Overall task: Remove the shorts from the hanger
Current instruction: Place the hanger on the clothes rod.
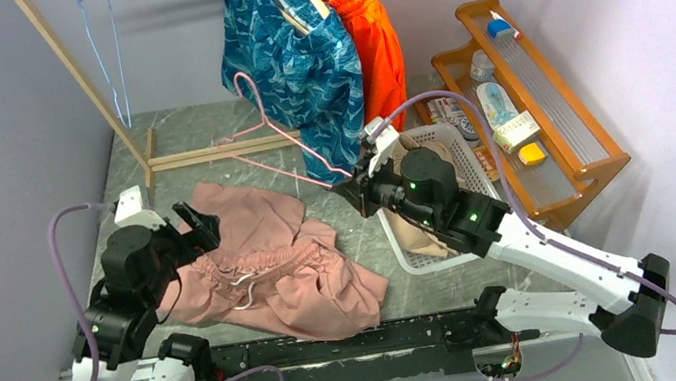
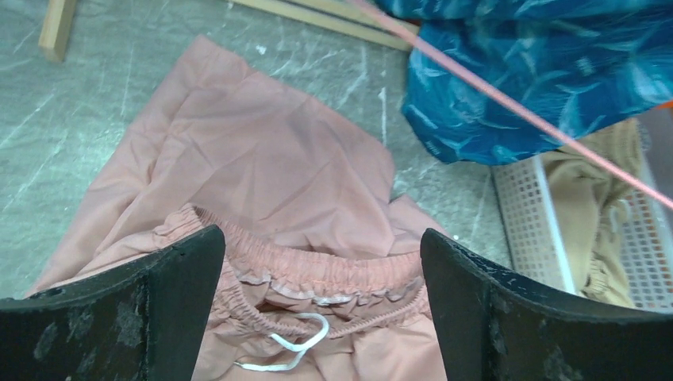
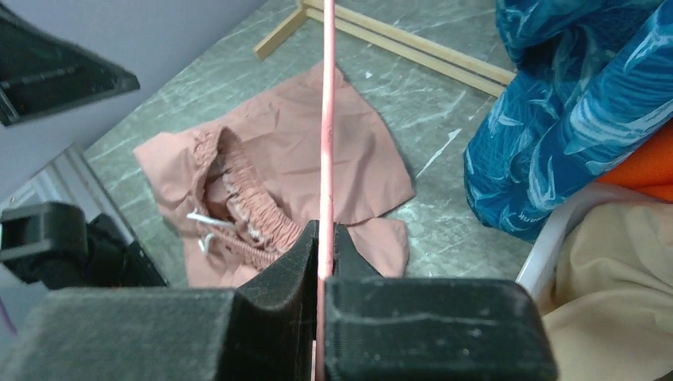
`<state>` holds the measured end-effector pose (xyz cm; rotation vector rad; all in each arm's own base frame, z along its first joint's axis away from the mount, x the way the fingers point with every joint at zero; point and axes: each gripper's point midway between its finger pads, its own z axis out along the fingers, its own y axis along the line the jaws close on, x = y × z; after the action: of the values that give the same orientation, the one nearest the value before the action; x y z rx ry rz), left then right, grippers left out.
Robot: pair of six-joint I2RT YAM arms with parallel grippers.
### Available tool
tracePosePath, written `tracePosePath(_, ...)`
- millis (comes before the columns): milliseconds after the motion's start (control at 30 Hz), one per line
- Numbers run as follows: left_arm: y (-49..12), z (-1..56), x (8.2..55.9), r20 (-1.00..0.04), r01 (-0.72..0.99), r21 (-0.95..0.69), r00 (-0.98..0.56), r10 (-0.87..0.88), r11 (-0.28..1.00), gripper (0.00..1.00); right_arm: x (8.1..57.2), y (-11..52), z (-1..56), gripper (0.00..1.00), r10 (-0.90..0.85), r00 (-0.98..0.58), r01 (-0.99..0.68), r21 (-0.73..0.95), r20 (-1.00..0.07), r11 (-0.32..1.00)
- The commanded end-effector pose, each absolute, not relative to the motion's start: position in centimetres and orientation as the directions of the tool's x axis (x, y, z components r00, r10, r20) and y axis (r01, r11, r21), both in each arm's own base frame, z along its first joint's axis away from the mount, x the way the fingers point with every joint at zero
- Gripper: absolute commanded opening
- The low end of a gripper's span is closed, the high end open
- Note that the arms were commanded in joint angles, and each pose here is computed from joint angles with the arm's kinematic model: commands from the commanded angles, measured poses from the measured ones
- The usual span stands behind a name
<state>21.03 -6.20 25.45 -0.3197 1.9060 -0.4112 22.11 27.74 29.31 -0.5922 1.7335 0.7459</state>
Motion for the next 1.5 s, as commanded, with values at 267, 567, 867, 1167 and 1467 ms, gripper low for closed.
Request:
tracePosePath(267,-3.6,23.9,23.3,-0.910,-0.114,-0.284,-0.279,-0.305,0.952,1.00,27.0,31.0,40.2,0.00,0.140,0.000,-0.534,0.118,-0.990,0.837)
tracePosePath(567,-3.3,21.8,24.1,-0.924,-0.124,-0.240,-0.276,-0.265,0.963,1.00,28.4,35.4,44.3,0.00,0.172,0.172,-0.409,0.089,-0.970,0.908)
tracePosePath(867,-2.0,22.0,24.1,-0.935,-0.180,-0.201,-0.258,-0.243,0.963,1.00,29.4,41.3,45.5,0.00,0.148,0.234,-0.359,0.056,-0.961,0.932)
tracePosePath(1167,-1.5,22.6,23.4,-0.935,-0.200,-0.241,-0.216,-0.283,0.950,1.00,31.3,46.3,44.7,0.00,0.077,0.225,-0.341,-0.005,-0.971,0.940)
tracePosePath(1467,-2.4,22.3,23.8,-0.931,-0.162,-0.234,-0.246,-0.269,0.959,0.99,33.4,49.4,44.2,0.00,0.053,0.189,-0.398,-0.027,-0.981,0.917)
